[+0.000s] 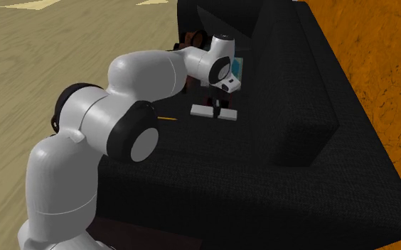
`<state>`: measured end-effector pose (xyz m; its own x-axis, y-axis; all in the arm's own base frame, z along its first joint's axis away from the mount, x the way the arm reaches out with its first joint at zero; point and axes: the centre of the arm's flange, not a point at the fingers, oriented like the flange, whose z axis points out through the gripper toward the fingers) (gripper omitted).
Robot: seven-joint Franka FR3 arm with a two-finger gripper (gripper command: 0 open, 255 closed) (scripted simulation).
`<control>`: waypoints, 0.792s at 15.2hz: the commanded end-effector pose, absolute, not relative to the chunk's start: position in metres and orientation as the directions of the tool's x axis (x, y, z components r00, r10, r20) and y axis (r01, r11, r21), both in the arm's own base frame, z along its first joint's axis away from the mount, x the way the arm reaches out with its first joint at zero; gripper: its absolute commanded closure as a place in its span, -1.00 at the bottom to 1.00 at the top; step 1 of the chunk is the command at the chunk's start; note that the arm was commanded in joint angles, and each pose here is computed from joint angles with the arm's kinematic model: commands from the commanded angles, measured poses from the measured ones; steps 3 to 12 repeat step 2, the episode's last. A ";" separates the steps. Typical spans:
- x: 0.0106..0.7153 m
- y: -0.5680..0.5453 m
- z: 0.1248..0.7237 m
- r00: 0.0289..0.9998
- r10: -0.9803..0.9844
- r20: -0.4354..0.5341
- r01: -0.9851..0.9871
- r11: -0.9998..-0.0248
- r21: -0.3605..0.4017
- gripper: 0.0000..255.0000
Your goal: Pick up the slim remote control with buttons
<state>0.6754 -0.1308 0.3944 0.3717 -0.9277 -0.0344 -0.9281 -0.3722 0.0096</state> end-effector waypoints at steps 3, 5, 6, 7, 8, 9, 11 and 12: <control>0.675 -0.131 0.401 0.372 -0.928 -0.034 -0.928 -0.372 0.010 1.00; 0.675 -0.131 0.401 0.372 -0.928 -0.034 -0.928 -0.372 0.010 1.00; 0.675 -0.131 0.401 0.372 -0.928 -0.034 -0.928 -0.372 0.010 1.00; 0.675 -0.131 0.401 0.372 -0.928 -0.034 -0.928 -0.372 0.010 1.00; 0.675 -0.131 0.401 0.372 -0.928 -0.034 -0.928 -0.372 0.010 1.00; 0.675 -0.131 0.401 0.372 -0.928 -0.034 -0.928 -0.372 0.010 1.00; 0.675 -0.131 0.401 0.372 -0.928 -0.034 -0.928 -0.372 0.010 1.00; 0.675 -0.131 0.401 0.372 -0.928 -0.034 -0.928 -0.372 0.010 1.00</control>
